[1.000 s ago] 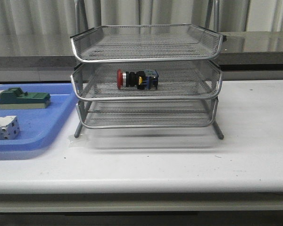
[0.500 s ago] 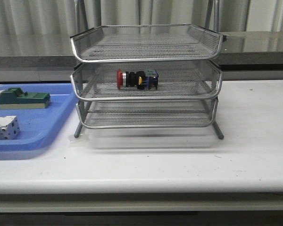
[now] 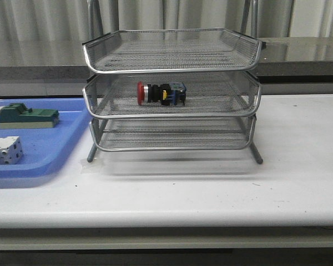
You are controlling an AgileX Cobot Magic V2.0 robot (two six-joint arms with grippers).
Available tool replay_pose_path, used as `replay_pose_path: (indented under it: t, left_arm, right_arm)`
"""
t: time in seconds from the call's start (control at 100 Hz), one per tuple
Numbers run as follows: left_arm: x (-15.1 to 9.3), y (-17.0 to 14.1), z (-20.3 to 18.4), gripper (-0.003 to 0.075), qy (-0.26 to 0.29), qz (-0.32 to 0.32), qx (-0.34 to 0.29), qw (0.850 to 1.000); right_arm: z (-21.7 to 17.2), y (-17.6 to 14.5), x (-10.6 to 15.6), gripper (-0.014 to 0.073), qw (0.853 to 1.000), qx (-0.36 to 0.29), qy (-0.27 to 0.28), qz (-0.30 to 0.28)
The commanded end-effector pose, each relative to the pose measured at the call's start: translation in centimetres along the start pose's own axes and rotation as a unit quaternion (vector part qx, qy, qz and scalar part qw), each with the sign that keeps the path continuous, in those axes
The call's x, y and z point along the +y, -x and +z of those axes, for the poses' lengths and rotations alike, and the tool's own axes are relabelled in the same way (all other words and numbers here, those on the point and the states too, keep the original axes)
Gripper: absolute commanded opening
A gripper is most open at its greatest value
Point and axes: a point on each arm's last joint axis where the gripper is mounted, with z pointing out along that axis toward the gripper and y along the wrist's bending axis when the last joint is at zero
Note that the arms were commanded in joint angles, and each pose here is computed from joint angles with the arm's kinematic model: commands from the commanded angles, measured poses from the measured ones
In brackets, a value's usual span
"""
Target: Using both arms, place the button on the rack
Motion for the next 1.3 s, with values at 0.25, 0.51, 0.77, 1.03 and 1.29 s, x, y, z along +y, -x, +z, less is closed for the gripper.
replay_pose_path:
  t: [0.25, 0.51, 0.77, 1.03, 1.29]
  left_arm:
    - [0.3, 1.6, -0.1, -0.0020, 0.013, -0.010, -0.049, 0.999]
    - [0.3, 1.6, -0.1, -0.0020, 0.013, -0.010, -0.049, 0.999]
    - [0.3, 1.6, -0.1, -0.0020, 0.013, -0.010, -0.049, 0.999]
    - [0.3, 1.6, -0.1, -0.0020, 0.013, -0.010, -0.049, 0.999]
    - [0.3, 1.6, -0.1, -0.0020, 0.013, -0.010, -0.049, 0.999]
  right_arm:
    - [-0.7, -2.9, 0.2, -0.0057, 0.989, -0.137, -0.038, 0.044]
    - [-0.5, -7.6, 1.2, -0.0057, 0.983, -0.173, -0.026, 0.059]
    - [-0.3, -11.3, 1.8, -0.0057, 0.978, -0.200, -0.027, 0.059]
    - [0.2, -13.0, 2.1, -0.0057, 0.974, -0.216, -0.025, 0.062]
    - [0.3, -13.0, 2.1, -0.0057, 0.974, -0.214, -0.025, 0.064]
